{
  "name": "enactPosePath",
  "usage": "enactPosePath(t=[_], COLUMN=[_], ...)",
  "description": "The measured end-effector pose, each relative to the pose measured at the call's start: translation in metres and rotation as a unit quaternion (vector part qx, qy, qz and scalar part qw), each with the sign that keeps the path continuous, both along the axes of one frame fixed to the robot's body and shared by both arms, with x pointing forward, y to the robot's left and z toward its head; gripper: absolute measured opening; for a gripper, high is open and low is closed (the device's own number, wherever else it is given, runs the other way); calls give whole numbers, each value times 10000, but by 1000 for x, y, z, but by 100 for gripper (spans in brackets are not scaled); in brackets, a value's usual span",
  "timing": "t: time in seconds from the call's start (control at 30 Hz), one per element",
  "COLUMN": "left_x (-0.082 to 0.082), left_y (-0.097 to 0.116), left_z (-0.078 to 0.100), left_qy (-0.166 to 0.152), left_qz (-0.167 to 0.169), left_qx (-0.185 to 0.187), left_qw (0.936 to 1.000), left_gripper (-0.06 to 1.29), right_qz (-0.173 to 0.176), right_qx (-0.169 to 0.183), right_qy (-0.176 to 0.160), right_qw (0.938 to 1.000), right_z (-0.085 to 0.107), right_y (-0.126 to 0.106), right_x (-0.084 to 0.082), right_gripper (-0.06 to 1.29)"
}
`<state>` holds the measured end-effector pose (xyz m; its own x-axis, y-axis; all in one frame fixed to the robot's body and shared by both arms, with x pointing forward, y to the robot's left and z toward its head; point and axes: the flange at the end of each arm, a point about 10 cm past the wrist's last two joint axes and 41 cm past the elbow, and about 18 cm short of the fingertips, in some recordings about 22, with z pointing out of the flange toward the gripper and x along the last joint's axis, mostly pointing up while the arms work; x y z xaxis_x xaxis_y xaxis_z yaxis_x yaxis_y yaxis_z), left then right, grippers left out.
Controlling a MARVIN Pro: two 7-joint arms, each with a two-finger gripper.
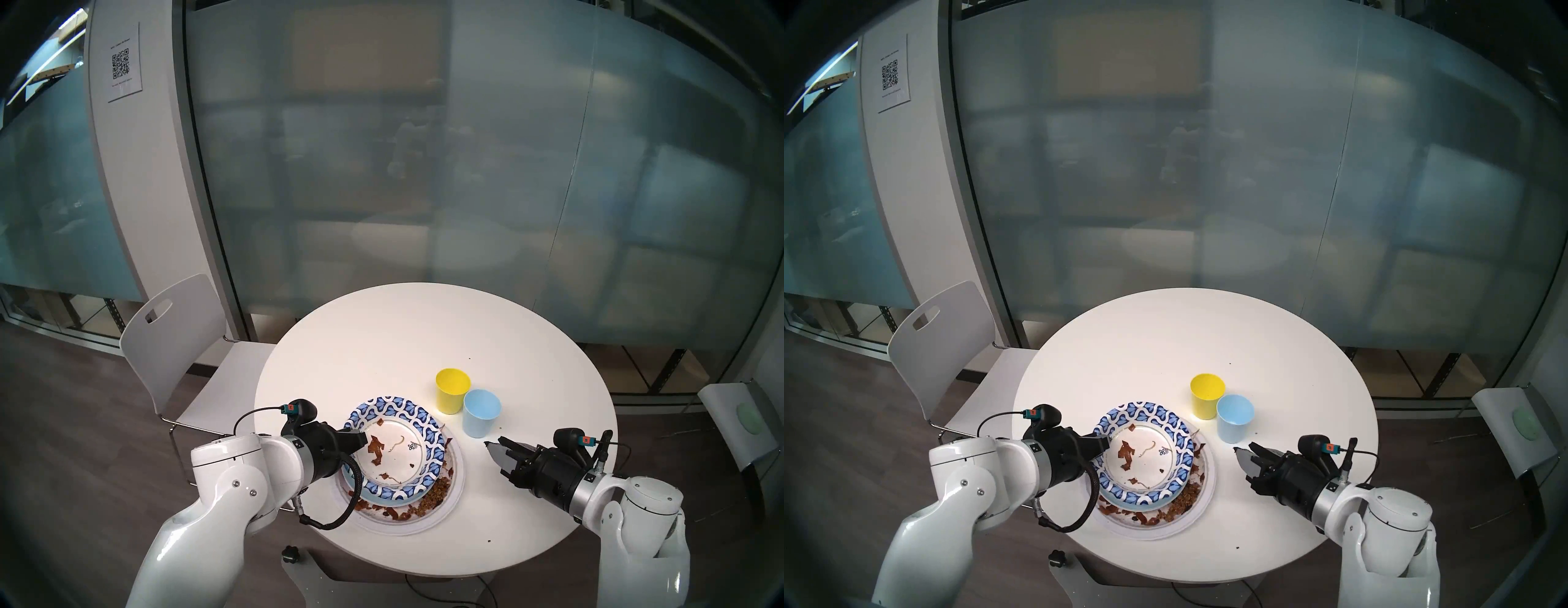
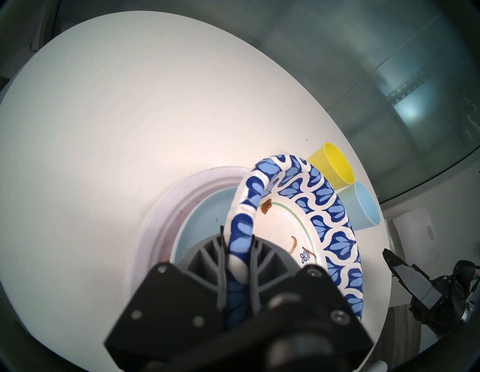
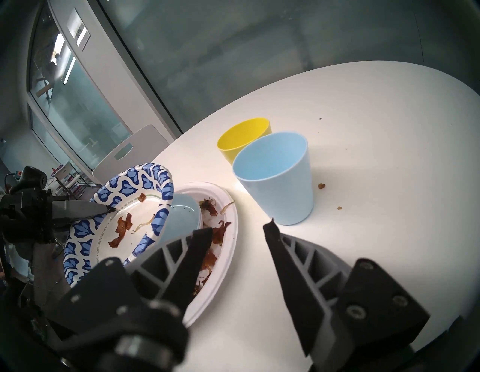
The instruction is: Stack the plates into one stack
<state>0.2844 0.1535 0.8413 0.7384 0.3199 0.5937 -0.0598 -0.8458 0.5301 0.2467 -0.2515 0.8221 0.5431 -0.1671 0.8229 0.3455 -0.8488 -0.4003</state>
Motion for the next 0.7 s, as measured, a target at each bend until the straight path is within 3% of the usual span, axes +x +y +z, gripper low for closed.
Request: enactPosePath(t=[0.33,0.5,0.53,0.7], left_x=[0,0,0,1], left_y=[-1,-1,-1,2], left_z=[-6,-8,-9,-10], left_qy=[-58,-94,-107,-163], left_qz=[-3,-22,-22,-5], left_qx=[159,236,258,331], left_qw=[9999,9997,9996,9993], left_gripper=[20,51,66,73], right_qz=[26,31,32,37], right_qx=[20,24,24,27], right_qy=[-22,-33,-37,-49], right_qw=[10000,10000,10000,10000], right_z=[1,2,2,2], right_y=[1,1,1,1], right_x=[0,1,1,2], right_gripper=[69,73,73,73])
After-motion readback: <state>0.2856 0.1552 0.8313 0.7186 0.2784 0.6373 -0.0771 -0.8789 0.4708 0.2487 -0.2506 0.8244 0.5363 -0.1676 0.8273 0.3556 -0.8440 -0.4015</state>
